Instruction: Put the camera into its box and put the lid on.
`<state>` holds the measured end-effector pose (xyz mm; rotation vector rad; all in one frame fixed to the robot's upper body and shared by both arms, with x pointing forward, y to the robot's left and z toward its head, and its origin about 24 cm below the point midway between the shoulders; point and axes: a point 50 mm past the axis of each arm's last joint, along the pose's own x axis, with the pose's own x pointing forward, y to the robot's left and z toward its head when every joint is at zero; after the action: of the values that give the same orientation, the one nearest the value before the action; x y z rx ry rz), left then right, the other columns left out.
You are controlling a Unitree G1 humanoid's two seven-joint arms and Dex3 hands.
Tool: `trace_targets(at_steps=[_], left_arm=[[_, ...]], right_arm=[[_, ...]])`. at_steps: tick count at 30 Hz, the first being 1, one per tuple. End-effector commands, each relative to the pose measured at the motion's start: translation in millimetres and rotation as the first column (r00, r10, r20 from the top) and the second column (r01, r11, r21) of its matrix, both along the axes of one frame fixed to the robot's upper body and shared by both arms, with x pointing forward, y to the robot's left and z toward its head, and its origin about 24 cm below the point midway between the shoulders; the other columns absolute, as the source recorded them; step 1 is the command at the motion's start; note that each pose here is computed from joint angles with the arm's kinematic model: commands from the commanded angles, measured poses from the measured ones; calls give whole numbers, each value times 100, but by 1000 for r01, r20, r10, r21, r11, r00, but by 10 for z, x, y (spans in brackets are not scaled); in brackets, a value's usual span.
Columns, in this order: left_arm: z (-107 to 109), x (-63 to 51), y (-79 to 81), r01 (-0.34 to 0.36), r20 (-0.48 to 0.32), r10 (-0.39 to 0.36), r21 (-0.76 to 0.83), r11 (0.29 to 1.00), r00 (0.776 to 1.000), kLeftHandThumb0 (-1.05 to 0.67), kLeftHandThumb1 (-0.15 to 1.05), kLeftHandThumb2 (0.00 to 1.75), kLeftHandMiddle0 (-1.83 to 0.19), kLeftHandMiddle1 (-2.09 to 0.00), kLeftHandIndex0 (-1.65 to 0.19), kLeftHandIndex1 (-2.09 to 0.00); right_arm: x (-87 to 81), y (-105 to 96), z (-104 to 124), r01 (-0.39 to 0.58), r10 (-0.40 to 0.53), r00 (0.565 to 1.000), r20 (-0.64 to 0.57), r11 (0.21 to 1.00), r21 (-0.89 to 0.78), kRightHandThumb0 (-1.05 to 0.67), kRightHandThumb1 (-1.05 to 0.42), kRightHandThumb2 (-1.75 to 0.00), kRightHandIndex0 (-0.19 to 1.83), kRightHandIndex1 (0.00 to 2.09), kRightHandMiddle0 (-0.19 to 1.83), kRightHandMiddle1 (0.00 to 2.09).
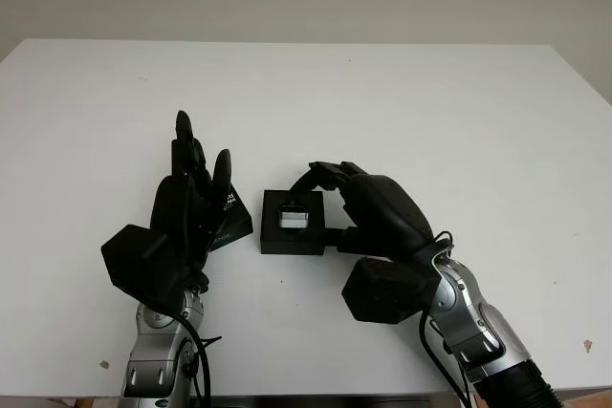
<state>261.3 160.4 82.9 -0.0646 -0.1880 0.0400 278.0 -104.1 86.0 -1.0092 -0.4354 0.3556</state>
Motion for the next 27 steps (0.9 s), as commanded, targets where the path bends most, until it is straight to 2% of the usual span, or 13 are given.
trace_targets(at_steps=[1,10,22,27], left_arm=[[15,-11,9,1,10,-1,6,1000,1000,-74,105,48,19,0,19,-4],[18,-10,9,-1,15,0,13,1000,1000,-73,105,49,19,0,19,-3],[7,-12,12,0,19,0,10,1000,1000,-74,105,49,19,0,19,-4],[14,-16,13,-2,17,2,9,1000,1000,-74,105,48,19,0,19,-3]], right_arm=[[13,16,10,-11,12,999,38,1000,-27,-49,-94,-6,22,45,27,112],[23,66,-4,-21,34,988,152,996,-90,-48,-94,-6,26,50,31,117],[70,44,61,11,9,983,185,994,-109,-47,-95,-6,27,55,33,118],[77,31,66,27,27,962,271,980,-196,-46,-94,-5,30,58,40,116]])
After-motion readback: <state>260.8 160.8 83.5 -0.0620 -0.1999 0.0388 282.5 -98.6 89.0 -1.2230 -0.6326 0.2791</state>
